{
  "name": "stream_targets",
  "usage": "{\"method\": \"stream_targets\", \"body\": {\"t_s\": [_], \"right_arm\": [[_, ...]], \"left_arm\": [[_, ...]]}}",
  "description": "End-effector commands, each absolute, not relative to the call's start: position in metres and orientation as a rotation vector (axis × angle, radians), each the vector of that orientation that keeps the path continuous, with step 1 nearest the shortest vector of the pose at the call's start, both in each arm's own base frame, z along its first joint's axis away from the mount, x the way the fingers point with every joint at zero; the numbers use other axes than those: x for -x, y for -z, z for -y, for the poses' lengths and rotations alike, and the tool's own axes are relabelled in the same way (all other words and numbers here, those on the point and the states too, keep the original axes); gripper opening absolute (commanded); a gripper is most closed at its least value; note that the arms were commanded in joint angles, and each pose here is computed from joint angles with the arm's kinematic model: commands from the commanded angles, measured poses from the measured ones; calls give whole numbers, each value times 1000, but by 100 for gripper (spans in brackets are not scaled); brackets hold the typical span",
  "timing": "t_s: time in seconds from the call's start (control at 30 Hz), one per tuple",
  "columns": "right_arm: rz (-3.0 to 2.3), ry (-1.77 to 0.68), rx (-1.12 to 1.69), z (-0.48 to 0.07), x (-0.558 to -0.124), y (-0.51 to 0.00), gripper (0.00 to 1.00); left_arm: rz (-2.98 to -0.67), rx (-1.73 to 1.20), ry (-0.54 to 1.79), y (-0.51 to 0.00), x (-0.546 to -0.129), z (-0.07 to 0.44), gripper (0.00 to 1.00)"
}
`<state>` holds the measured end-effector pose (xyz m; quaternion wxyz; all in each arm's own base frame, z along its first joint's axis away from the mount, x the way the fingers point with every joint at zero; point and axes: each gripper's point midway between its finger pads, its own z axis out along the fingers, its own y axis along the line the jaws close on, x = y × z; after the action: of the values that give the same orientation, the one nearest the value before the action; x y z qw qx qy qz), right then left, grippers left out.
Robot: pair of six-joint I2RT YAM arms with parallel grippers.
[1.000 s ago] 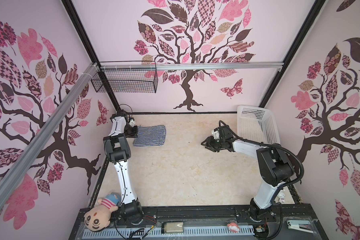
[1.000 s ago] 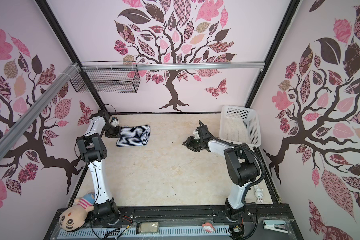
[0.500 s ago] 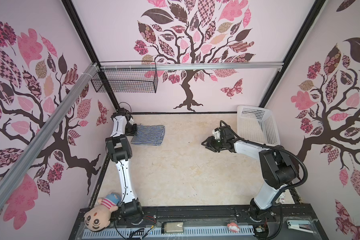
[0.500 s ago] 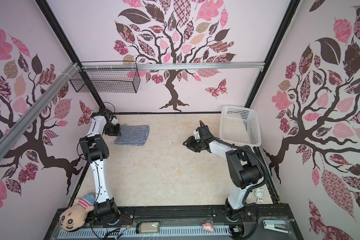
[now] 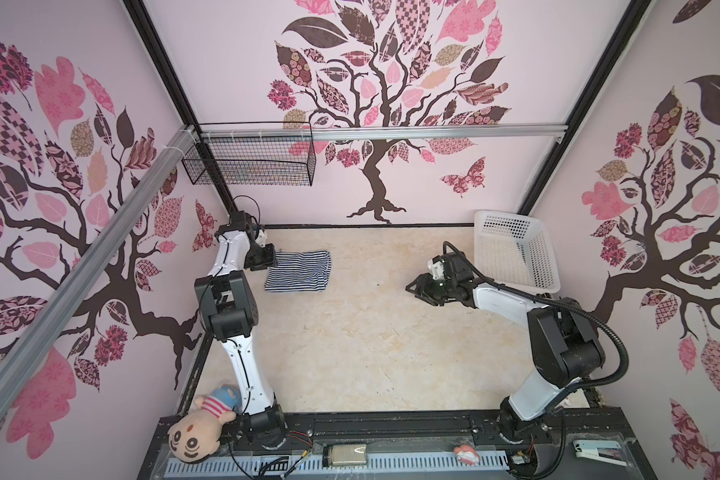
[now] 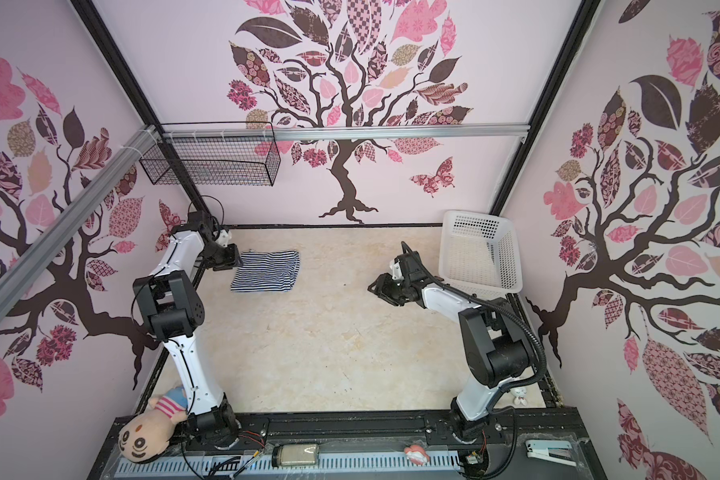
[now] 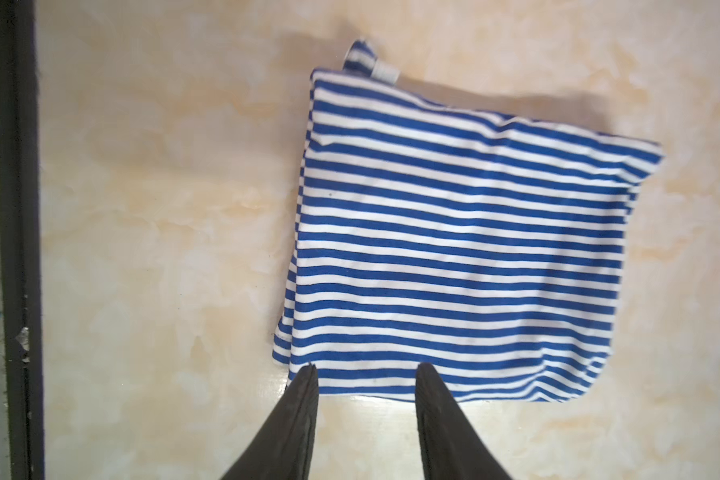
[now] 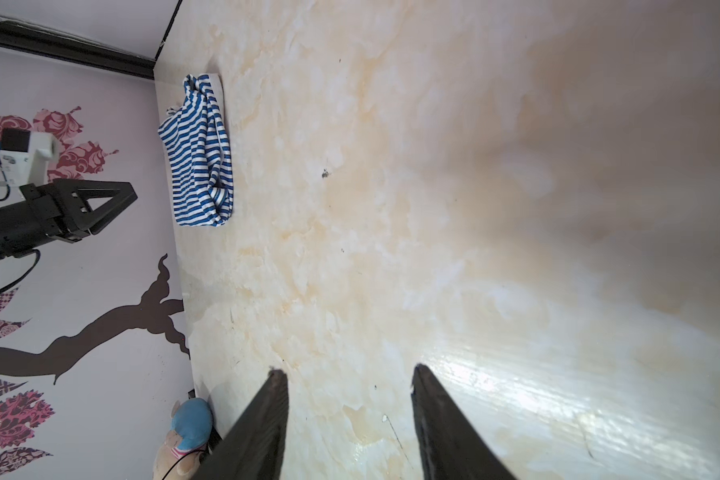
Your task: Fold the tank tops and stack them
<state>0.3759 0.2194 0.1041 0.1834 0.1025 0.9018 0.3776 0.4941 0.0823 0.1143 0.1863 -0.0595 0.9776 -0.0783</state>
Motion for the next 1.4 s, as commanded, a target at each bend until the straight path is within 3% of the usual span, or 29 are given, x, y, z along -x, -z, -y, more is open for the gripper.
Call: {"method": "stream_targets", "body": {"t_s": [0.0,0.1,0.23,0.33,0.5,0.7,1.0,1.2,1.37], "right_arm": [[-2561,-1023,-276,-213,-364,-105,51],[-2558,-1020,-286,-211,-360,-106,48],[-2557,-1008,-293,-207,-354,-106,45],[-2559,-998,-296,-204,-349,-105,45],[-2565,-993,-316,-199,-342,-100,45],[-2556,-992,-328,-192,-339,-102,45],[-2557,-988,-338,-185,-332,-100,45],[-2554,-971,-333,-181,-330,-103,46],[-2546,-914,-313,-175,-334,-115,50]], "left_arm": [[-2745,10,311,-111,-496,-40,41],[-2736,-92,449,-107,-495,2,35],[-2732,-202,571,-98,-497,45,20],[-2742,-293,611,-91,-493,73,16],[-2766,-365,584,-73,-491,100,16],[-2835,-356,537,-42,-488,96,17],[-2874,-370,664,-21,-472,107,16],[-2826,-398,691,-48,-468,111,18],[-2684,-426,835,-113,-460,129,23]]}}
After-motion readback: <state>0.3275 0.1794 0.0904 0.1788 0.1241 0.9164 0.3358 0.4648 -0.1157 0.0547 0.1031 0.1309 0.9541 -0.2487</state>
